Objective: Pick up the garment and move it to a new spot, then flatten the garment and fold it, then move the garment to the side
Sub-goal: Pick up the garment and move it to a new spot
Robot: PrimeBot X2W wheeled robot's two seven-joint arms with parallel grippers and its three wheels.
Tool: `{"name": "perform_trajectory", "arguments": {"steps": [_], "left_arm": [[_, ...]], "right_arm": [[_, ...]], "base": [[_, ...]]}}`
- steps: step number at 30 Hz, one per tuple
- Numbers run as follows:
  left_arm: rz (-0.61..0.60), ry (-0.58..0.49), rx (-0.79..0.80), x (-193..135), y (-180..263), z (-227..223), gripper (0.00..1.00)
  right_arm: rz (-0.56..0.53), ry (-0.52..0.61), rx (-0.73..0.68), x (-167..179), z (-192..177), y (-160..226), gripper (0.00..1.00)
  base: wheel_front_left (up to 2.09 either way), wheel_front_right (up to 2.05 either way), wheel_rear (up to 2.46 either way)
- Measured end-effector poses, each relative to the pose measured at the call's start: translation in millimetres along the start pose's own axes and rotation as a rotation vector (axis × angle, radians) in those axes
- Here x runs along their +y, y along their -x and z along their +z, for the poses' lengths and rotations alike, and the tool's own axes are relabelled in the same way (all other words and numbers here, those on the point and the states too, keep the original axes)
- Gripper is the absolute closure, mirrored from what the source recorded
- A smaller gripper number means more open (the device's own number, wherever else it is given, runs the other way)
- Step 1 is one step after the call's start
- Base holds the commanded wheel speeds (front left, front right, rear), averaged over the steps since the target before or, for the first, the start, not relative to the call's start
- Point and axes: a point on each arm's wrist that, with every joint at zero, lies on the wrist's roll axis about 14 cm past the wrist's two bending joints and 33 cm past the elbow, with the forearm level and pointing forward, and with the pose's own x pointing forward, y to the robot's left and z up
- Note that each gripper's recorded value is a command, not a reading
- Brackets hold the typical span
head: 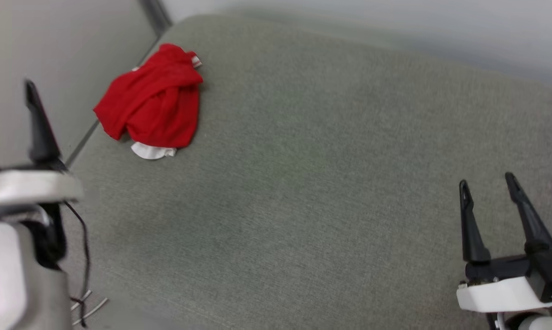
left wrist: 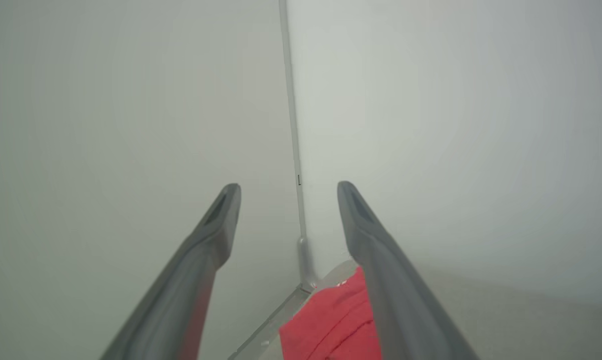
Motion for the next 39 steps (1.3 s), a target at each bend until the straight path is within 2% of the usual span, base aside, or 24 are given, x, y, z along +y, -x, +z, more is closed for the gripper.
{"name": "perform_trajectory", "arguments": {"steps": [3, 5, 10, 13, 19, 24, 28, 31, 35, 39], "left_arm": [[-0.029, -0.055, -0.032, -3, -35, 5, 0.00], [-0.035, -0.055, -0.049, -7, -56, 5, 0.00], [-0.077, -0.112, -0.030, -10, -110, -7, 0.00], [-0.103, -0.113, 0.034, -22, -131, -29, 0.00], [-0.172, -0.107, 0.273, -47, -152, -89, 0.00], [-0.231, -0.067, 0.576, -63, -139, -151, 0.00], [-0.284, -0.049, 0.898, -75, -101, -205, 0.00], [-0.291, -0.044, 1.058, -73, -81, -227, 0.00], [-0.300, 0.015, 1.291, -80, -40, -259, 0.00], [-0.293, 0.032, 1.432, -80, -12, -278, 0.00]], "right_arm": [[-0.025, 0.003, 0.016, -12, -14, -5, 0.00], [-0.038, 0.011, 0.028, -22, -23, -7, 0.00], [-0.069, 0.032, 0.047, -45, -45, -13, 0.00], [-0.080, 0.049, 0.062, -56, -58, -14, 0.00], [-0.101, 0.076, 0.083, -74, -78, -13, 0.00], [-0.116, 0.095, 0.095, -85, -87, -10, 0.00], [-0.124, 0.115, 0.113, -93, -94, -6, 0.00], [-0.129, 0.126, 0.124, -97, -99, -3, 0.00], [-0.135, 0.136, 0.142, -102, -106, 1, 0.00], [-0.137, 0.139, 0.158, -104, -112, 4, 0.00]], "base": [[0.00, 0.00, 0.00], [0.00, 0.00, 0.00], [0.00, 0.00, 0.00], [0.00, 0.00, 0.00], [0.00, 0.00, 0.00], [0.00, 0.00, 0.00], [0.00, 0.00, 0.00], [0.00, 0.00, 0.00], [0.00, 0.00, 0.00], [0.00, 0.00, 0.00]]}}
